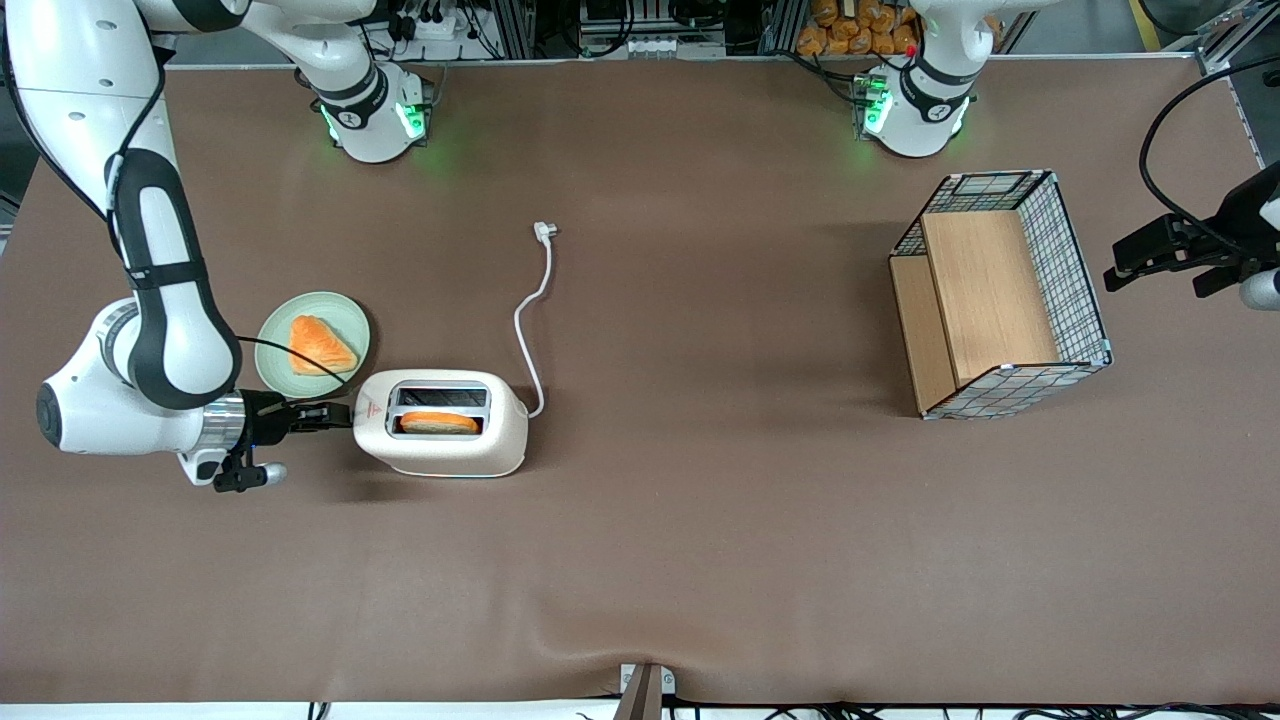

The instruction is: Press toaster button with right arm

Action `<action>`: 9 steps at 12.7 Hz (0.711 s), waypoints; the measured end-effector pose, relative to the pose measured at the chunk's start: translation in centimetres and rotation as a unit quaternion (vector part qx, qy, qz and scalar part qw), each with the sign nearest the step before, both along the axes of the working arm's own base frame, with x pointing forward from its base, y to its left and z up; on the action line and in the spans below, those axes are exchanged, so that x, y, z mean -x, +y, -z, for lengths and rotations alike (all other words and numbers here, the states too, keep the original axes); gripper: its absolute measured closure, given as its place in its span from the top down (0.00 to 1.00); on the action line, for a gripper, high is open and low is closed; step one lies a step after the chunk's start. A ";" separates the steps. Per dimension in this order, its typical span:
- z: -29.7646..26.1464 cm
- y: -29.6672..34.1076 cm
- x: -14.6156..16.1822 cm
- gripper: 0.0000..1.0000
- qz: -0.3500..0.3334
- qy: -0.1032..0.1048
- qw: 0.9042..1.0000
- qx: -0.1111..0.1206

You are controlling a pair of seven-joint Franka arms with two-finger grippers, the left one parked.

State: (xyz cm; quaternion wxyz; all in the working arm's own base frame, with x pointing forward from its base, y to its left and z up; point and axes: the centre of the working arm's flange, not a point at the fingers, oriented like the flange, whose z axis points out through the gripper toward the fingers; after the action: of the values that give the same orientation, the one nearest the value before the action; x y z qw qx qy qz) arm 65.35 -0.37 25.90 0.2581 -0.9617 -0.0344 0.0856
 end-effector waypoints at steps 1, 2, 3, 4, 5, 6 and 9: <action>-0.5 -0.2 -0.2 0.53 -0.004 -0.005 1.000 0.006; -1.2 -0.2 -0.4 0.65 -0.008 -0.010 1.000 0.011; -2.1 -0.2 -0.4 0.77 -0.013 -0.013 1.000 0.013; -3.1 -0.2 -0.4 0.89 -0.021 -0.015 1.000 0.016; -4.4 -0.2 -0.5 0.98 -0.029 -0.015 0.999 0.018; -5.7 -0.2 -0.5 1.00 -0.034 -0.011 0.999 0.020; -8.8 -1.3 -0.5 1.00 -0.043 -0.002 0.998 0.034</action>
State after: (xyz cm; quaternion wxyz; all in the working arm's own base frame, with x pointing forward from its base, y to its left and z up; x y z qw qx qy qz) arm 65.84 -1.65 34.65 0.2212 -0.9678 -0.0732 0.0956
